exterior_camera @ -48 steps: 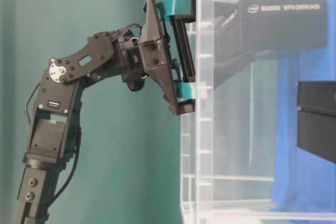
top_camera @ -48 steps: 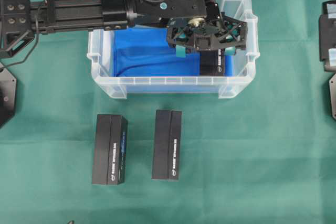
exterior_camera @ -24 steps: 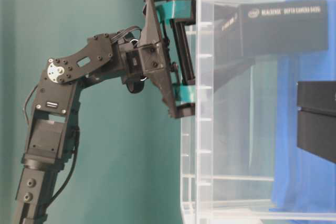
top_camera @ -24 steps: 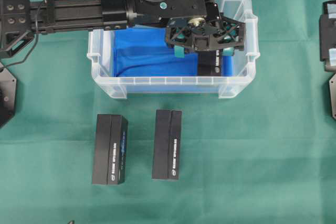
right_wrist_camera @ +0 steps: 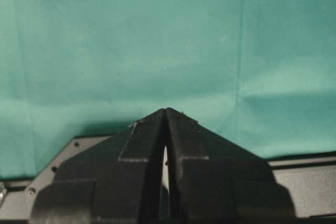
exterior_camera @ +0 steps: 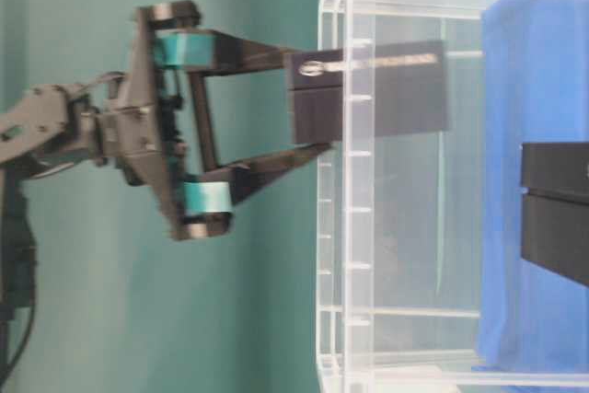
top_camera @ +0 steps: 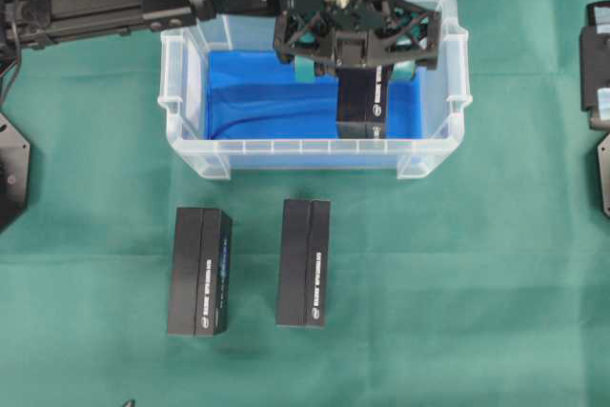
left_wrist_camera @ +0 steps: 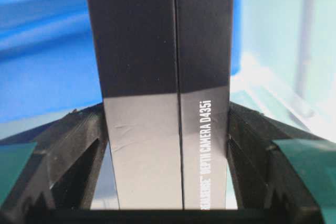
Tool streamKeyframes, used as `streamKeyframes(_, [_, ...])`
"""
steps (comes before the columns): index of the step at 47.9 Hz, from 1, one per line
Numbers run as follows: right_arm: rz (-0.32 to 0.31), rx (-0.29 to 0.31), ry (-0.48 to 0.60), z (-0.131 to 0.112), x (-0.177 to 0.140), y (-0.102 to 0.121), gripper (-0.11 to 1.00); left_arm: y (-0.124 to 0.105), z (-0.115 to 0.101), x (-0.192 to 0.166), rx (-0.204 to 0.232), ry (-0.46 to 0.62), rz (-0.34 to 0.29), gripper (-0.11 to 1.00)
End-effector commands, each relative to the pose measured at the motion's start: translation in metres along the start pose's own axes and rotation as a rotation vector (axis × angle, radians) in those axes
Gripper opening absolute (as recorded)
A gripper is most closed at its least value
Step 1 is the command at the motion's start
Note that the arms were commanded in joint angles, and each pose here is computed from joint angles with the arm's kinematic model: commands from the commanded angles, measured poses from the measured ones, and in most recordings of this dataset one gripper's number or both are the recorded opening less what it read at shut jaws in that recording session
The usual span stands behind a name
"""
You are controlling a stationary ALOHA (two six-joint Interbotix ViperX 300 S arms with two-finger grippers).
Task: Take the box out of the case with the left arm.
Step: 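Close the left gripper on the right box and lift it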
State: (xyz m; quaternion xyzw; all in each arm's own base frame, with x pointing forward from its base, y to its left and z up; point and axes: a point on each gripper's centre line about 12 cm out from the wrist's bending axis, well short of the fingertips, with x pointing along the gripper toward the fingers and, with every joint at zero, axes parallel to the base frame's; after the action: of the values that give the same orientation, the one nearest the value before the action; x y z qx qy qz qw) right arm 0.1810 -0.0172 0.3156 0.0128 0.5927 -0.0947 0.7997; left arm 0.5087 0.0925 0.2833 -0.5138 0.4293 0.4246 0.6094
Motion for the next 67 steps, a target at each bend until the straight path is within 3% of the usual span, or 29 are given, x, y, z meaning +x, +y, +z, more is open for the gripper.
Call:
streamKeyframes(1, [0.001, 0.003, -0.012, 0.002, -0.003, 0.000, 0.03, -0.007, 0.002, -0.050, 0.001, -0.022, -0.086, 0.62])
streamKeyframes(30, [0.001, 0.003, -0.012, 0.002, -0.003, 0.000, 0.03, -0.010, 0.006, -0.123, -0.006, -0.039, -0.118, 0.62])
streamKeyframes(67, [0.003, 0.005, -0.012, 0.002, -0.004, 0.000, 0.03, -0.009, 0.003, -0.131, 0.003, -0.043, -0.120, 0.62])
